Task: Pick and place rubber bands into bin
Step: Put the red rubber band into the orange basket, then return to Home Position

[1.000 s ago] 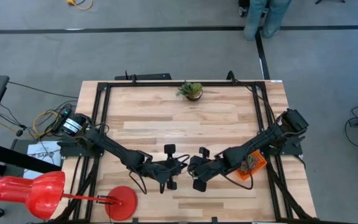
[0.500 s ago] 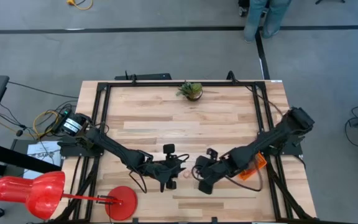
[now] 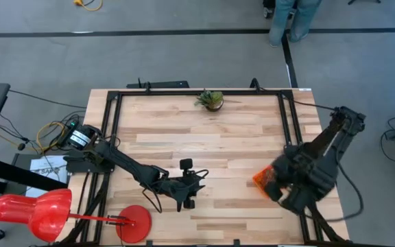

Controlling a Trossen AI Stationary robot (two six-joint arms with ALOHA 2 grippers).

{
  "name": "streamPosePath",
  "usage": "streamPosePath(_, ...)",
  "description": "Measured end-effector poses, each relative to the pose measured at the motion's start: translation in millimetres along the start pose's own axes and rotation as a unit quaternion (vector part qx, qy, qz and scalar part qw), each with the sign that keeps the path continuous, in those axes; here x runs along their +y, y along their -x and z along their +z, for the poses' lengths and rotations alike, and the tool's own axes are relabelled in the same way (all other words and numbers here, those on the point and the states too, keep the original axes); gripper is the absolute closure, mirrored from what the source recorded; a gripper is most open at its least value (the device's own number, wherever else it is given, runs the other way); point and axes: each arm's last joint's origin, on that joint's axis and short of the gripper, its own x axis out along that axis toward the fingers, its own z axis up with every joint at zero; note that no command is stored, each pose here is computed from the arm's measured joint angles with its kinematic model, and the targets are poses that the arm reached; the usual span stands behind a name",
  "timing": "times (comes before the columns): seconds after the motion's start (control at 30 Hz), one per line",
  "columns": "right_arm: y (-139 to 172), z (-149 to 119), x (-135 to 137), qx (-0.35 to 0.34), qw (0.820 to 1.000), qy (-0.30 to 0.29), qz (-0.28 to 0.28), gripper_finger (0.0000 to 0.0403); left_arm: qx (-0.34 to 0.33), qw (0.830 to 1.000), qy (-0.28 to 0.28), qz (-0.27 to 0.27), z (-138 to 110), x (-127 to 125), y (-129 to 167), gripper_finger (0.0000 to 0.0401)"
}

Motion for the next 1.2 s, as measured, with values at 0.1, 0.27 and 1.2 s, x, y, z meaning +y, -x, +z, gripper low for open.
streamPosePath(0.1,-8.4,-18.7,-8.8,-0.01,0.999,-0.017,-0.026,0.0402,0.0,1.0,0.0,0.0,0.1,0.0,0.0,0.028)
streamPosePath(0.27,-26.3,-32.1,-12.4,-0.015,0.999,-0.025,-0.036,0.0391,0.0,1.0,0.0,0.0,0.0,0.0,0.0,0.028)
streamPosePath(1.2,-7.0,14.1,-0.2,-0.089,0.986,0.04,0.132,0.031,-0.003,0.983,0.152,-0.101,39.6,44.5,55.7,0.028)
